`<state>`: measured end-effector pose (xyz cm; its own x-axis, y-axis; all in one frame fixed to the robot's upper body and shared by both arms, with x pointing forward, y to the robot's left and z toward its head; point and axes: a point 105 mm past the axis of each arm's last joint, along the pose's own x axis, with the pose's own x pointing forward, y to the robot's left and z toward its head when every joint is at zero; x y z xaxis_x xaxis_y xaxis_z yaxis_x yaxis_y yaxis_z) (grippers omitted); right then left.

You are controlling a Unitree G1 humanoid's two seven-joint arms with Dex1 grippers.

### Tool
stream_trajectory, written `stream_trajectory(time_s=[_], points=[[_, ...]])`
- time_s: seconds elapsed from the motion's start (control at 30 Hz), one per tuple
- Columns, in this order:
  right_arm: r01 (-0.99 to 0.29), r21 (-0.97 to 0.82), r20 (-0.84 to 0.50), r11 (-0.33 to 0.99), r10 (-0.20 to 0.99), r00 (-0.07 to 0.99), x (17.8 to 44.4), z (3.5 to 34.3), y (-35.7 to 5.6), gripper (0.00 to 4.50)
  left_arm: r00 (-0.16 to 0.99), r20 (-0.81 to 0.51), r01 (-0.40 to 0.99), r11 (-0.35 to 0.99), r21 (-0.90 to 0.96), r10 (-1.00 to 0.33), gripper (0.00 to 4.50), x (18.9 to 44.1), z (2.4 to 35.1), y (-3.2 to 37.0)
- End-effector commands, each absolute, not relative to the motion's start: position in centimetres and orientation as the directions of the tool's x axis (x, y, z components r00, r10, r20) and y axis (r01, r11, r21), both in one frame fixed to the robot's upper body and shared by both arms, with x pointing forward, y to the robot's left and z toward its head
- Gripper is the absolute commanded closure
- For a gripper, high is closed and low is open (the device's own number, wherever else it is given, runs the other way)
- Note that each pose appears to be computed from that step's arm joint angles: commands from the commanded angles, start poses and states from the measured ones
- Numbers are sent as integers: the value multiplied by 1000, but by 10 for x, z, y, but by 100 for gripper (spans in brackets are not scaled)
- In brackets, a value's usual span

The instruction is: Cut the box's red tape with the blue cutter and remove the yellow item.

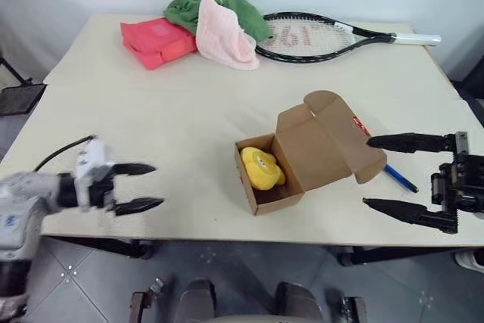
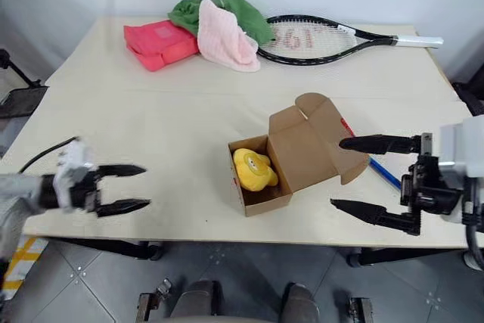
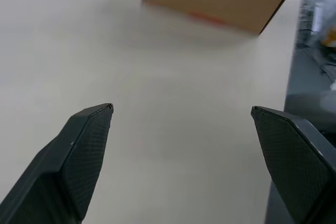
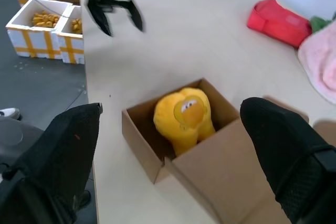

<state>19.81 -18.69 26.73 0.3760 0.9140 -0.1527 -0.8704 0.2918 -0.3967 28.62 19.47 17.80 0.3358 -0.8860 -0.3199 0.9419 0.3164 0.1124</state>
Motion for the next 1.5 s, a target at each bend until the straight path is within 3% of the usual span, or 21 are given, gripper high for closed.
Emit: stream_trajectory(time_s=[0.03, 0.23, 0.37, 0.47, 0.63, 0.83, 1.03, 1.4, 1.5], points=[[-862, -425, -151, 278, 917, 370, 192, 275, -180, 0, 224, -366, 966, 155, 207, -903, 3, 302, 200, 133], [-869, -394, -140, 299, 915, 378, 191, 275, -176, 0, 84, -567, 971, -61, 231, -820, 3, 324, 216, 54], [-862, -397, -130, 315, 910, 393, 191, 276, -173, 0, 38, -646, 945, -183, 272, -762, 3, 328, 215, 28], [-861, -383, -108, 335, 909, 402, 189, 278, -170, 0, 58, -710, 924, -232, 305, -702, 3, 334, 203, 26], [-884, -256, -92, 391, 901, 425, 184, 271, -167, 0, 73, -728, 915, -245, 322, -682, 3, 342, 190, 13], [-881, -226, -125, 416, 884, 449, 183, 265, -167, 0, 101, -751, 897, -267, 352, -652, 3, 352, 176, 4], [-882, -218, -129, 417, 884, 449, 181, 264, -167, 0, 121, -734, 872, -281, 400, -669, 3, 359, 183, -5], [-883, -201, -132, 425, 881, 454, 182, 260, -170, 0, 35, -714, 855, -349, 383, -699, 3, 352, 190, -11], [-888, -193, -133, 418, 885, 445, 181, 259, -168, 0, 28, -731, 861, -356, 365, -682, 64, 351, 185, -10]])
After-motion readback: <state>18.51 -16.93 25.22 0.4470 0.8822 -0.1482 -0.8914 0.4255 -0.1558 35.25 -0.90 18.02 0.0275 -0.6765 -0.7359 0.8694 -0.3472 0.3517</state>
